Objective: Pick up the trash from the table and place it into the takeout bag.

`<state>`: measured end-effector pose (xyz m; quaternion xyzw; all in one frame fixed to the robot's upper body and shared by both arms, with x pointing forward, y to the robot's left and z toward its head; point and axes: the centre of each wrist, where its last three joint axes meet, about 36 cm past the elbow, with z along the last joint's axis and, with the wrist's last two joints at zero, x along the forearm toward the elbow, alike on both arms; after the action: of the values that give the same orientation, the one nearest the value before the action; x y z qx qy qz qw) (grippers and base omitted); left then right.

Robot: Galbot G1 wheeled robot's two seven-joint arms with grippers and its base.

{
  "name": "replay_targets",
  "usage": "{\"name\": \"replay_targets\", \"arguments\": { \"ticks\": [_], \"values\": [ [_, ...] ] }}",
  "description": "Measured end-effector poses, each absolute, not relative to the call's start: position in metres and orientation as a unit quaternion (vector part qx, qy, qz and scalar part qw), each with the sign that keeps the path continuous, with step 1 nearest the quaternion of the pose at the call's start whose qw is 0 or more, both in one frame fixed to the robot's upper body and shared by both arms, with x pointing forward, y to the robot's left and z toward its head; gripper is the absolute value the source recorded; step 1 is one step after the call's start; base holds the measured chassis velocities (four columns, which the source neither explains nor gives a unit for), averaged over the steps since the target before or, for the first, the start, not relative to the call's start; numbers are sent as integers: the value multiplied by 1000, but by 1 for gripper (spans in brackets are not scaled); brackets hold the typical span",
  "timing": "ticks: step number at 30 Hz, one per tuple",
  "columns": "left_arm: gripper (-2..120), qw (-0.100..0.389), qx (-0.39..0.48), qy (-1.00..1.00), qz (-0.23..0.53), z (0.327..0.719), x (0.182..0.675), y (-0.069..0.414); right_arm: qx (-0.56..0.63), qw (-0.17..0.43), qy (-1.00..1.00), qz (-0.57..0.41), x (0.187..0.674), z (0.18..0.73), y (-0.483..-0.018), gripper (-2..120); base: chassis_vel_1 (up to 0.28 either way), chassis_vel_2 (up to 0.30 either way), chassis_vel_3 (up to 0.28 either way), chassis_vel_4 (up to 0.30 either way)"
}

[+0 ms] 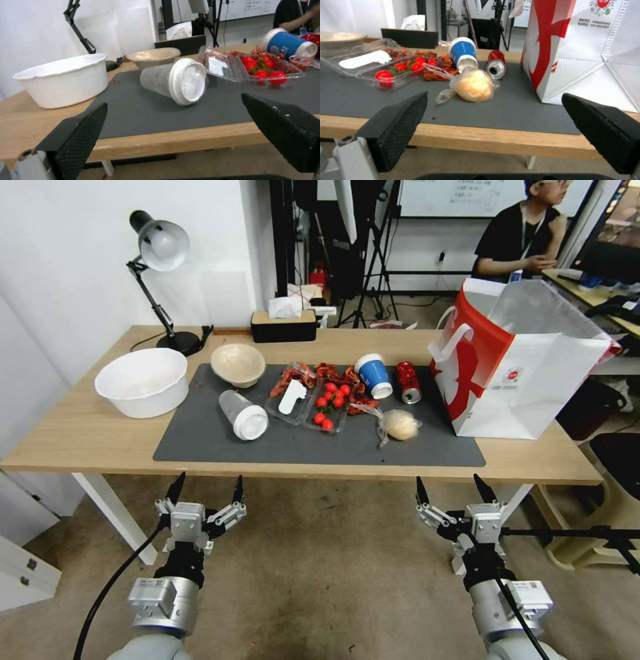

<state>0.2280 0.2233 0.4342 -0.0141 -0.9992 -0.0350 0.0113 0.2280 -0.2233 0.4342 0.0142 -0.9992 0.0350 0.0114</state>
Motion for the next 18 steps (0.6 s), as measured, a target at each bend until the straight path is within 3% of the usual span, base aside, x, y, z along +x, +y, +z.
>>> {"name": "replay_targets", "arguments": {
  "ticks": [18],
  "values": [
    [100, 11, -14, -999, -35, 434, 228, 223, 14, 11, -999, 35, 228, 434, -223, 100, 0, 0, 0, 0]
  ]
}}
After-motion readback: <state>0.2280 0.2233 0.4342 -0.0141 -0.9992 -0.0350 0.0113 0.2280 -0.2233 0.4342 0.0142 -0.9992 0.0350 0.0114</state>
